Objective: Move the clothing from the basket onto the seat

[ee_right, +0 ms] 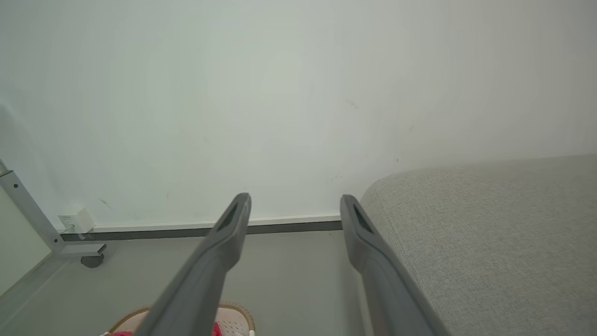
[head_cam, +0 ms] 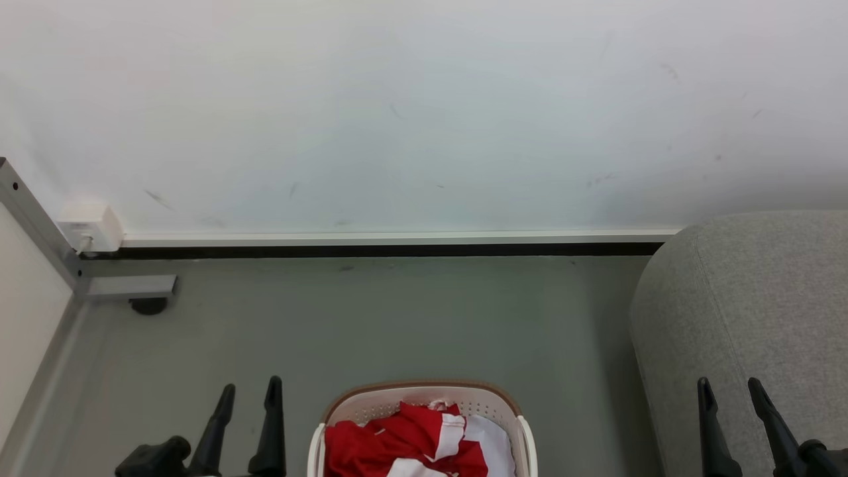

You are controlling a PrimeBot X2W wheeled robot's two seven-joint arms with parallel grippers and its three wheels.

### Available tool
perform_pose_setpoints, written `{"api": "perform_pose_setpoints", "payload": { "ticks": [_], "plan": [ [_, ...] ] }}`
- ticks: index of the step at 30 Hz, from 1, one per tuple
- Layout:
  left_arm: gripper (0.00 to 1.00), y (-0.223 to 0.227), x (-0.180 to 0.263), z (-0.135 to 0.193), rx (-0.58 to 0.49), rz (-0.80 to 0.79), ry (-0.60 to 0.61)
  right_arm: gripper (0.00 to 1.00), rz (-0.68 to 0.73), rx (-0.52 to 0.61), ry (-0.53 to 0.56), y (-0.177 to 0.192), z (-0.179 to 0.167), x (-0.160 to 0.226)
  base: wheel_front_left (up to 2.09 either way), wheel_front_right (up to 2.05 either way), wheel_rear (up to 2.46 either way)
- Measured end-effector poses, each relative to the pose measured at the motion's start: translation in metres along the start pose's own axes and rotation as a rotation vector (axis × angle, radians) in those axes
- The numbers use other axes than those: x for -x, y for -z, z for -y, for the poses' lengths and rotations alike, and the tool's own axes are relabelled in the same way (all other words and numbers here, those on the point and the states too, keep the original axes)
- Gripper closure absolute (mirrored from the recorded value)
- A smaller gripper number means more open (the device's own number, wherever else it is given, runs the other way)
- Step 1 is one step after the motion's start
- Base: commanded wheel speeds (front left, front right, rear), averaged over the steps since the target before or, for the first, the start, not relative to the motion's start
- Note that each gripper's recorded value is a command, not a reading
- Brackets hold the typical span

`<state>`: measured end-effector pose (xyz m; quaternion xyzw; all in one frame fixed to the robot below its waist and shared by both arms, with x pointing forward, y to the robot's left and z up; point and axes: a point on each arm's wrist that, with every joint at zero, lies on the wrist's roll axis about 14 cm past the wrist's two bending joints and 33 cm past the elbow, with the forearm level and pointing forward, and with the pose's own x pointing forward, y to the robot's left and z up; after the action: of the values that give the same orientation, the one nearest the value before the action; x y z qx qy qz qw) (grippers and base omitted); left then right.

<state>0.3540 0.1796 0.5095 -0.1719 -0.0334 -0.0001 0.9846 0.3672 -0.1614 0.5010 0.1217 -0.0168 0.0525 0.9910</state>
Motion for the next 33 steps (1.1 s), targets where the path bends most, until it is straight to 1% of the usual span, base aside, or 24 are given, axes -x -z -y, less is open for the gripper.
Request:
{"api": "perform_pose_setpoints", "payload": {
  "ticks": [12,25,29,33],
  "plan": [
    [0.0,0.002,0.002,0.004,-0.087,0.003,0.024,0.0,0.003,0.092,-0.023,0.001,-0.004,0.002,0.0,0.0,0.0],
    [0.0,0.006,0.001,0.012,-0.172,0.004,0.062,0.0,0.006,0.156,-0.04,0.003,-0.007,0.002,0.0,0.0,0.0],
    [0.0,0.017,0.0,0.019,-0.181,-0.024,0.096,0.0,0.006,0.172,-0.042,0.004,-0.007,0.004,0.0,0.0,0.0],
    [0.0,0.033,-0.004,0.035,-0.184,-0.068,0.162,0.0,0.012,0.184,-0.035,0.003,-0.004,0.004,0.0,0.0,0.0]
  ]
}}
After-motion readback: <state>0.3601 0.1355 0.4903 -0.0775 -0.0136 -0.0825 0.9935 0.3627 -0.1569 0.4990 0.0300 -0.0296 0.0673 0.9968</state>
